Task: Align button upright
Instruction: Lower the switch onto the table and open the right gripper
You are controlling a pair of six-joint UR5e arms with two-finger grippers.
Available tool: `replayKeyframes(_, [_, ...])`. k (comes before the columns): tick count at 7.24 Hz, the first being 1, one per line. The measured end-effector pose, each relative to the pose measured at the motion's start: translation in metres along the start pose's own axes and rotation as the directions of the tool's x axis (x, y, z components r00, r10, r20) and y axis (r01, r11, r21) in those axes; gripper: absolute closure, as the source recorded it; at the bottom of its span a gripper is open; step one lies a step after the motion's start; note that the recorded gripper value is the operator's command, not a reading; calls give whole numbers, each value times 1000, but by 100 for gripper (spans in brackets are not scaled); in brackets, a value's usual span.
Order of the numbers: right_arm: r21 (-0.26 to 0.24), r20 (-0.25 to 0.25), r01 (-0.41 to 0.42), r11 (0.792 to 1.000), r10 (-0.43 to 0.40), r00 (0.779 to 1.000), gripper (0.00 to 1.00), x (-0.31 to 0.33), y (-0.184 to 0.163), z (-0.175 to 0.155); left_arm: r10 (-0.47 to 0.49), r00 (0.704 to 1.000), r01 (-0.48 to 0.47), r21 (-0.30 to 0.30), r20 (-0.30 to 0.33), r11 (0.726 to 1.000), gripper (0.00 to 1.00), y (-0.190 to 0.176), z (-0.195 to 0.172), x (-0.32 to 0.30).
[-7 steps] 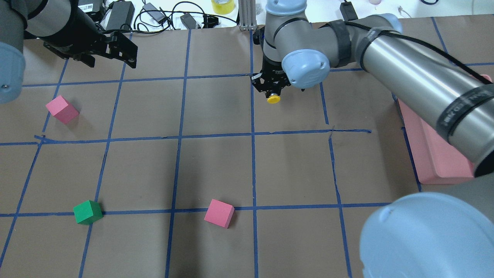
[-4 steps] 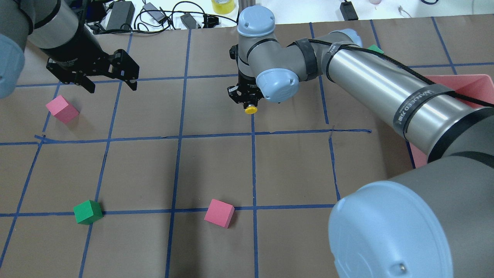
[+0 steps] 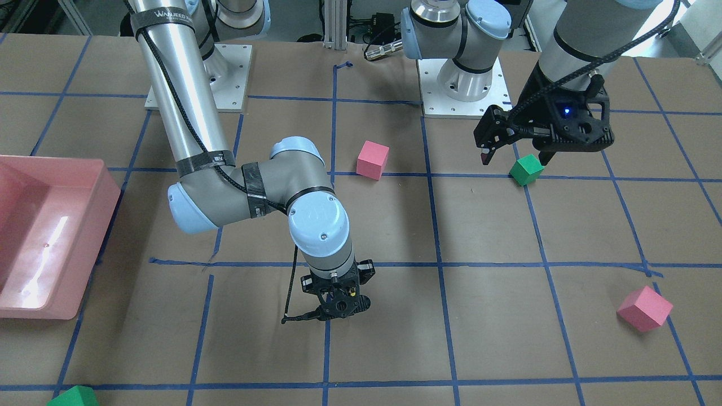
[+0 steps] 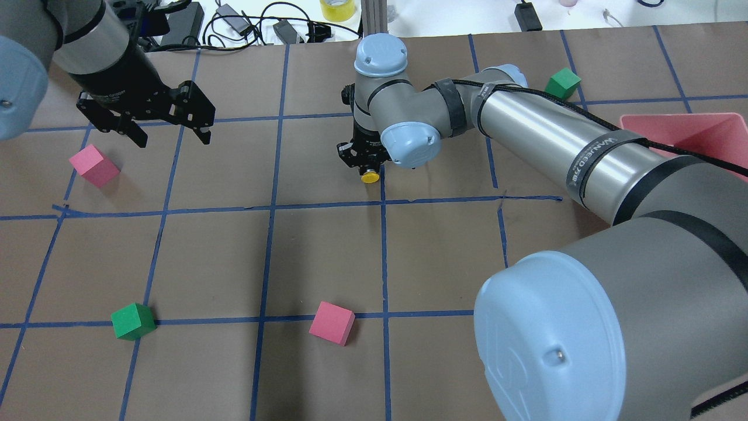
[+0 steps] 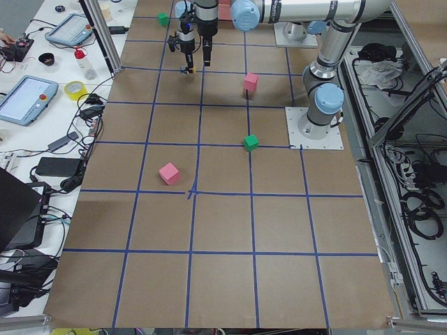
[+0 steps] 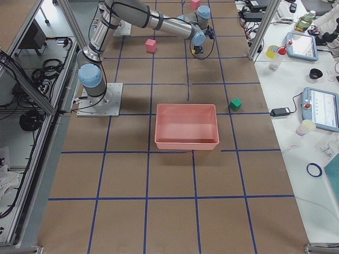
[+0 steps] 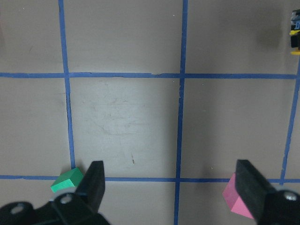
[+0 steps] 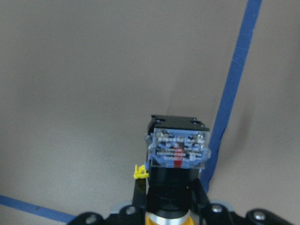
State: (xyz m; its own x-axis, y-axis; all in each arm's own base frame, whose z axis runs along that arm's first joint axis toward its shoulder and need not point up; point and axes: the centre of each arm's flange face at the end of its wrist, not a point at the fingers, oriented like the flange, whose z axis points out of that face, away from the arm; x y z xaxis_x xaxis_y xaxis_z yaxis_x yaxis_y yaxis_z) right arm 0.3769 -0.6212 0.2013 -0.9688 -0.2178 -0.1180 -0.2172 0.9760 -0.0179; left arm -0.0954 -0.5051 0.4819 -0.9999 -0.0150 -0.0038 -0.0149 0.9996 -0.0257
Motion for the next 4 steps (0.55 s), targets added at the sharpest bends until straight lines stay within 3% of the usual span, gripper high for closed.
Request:
replayKeyframes(1, [-2,-2,2,1000,-2,1000,1,0,0,2,0,1000,0,1,-2,1000,0,-1,0,1])
replayKeyframes(4, [7,8,26,1000,-26,1000,0,0,0,0,-6,1000,6,5,-1,1000,0,0,-2,2])
